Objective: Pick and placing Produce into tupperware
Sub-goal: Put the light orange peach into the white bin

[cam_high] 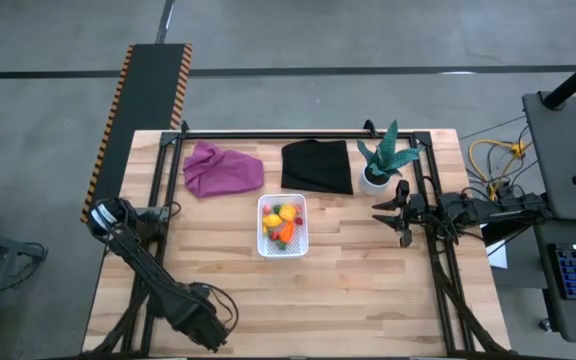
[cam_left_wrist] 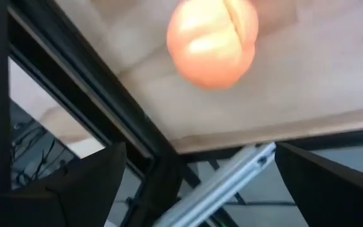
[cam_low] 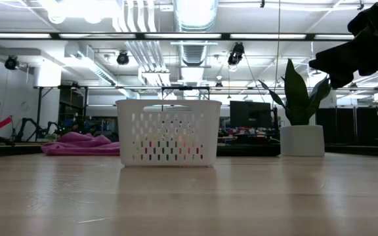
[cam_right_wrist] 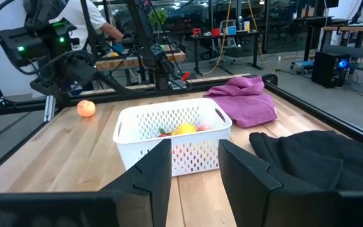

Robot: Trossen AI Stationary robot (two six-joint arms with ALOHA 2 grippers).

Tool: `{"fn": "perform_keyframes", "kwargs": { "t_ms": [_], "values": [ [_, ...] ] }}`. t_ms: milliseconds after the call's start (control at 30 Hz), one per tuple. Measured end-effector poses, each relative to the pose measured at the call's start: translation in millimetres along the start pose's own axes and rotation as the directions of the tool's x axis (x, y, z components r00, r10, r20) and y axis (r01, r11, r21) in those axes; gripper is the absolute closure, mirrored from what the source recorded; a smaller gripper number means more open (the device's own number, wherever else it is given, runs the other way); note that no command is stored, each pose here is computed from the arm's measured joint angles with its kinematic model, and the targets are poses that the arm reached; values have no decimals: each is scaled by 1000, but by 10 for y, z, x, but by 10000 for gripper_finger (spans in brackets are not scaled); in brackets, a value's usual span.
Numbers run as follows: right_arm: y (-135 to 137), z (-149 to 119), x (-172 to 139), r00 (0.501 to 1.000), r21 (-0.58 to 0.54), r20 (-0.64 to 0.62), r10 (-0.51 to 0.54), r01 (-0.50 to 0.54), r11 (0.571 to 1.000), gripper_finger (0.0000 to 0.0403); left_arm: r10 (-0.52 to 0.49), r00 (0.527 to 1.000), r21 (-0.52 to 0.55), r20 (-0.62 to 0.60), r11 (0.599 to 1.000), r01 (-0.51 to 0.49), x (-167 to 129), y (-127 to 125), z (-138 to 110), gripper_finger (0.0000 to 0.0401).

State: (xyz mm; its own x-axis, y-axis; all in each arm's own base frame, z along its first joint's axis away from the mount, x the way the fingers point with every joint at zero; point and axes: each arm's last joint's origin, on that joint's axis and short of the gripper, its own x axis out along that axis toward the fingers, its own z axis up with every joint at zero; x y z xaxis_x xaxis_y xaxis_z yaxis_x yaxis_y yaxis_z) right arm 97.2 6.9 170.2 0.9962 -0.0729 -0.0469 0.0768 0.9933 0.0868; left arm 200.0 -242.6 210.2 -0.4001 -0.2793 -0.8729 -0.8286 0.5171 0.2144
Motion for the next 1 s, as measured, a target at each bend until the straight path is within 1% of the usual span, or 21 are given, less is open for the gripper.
{"fn": "perform_keyframes", "kwargs": {
  "t_ms": [100, 167, 333, 467, 567, 867, 1000],
  "values": [
    [0, 0, 0, 1000, 0, 0, 0, 0, 1000, 280, -19, 998, 4, 67, 1000, 19, 1, -4, 21, 11],
    [0, 0, 0, 1000, 0, 0, 0, 0, 1000, 280, -21, 996, 1, 91, 1000, 21, 10, 0, 38, 11],
    [0, 0, 0, 1000, 0, 0, 0, 0, 1000, 280, 5, 993, -47, 118, 999, 0, 111, 36, 114, 11],
    [0, 0, 0, 1000, 0, 0, 0, 0, 1000, 280, -14, 993, -40, 117, 999, 18, 200, 27, 165, 11],
    [0, -1, 0, 1000, 0, -1, 0, 0, 1000, 280, -20, 992, -56, 121, 998, 27, 236, 28, 190, 11],
    [0, -1, 0, 1000, 0, -1, 0, 0, 1000, 280, -36, 980, -59, 195, 997, 48, 351, 48, 299, 11],
    [0, -1, 0, 1000, 0, -1, 0, 0, 1000, 280, -56, 980, -50, 191, 997, 67, 403, 39, 331, 11]
  ]
}}
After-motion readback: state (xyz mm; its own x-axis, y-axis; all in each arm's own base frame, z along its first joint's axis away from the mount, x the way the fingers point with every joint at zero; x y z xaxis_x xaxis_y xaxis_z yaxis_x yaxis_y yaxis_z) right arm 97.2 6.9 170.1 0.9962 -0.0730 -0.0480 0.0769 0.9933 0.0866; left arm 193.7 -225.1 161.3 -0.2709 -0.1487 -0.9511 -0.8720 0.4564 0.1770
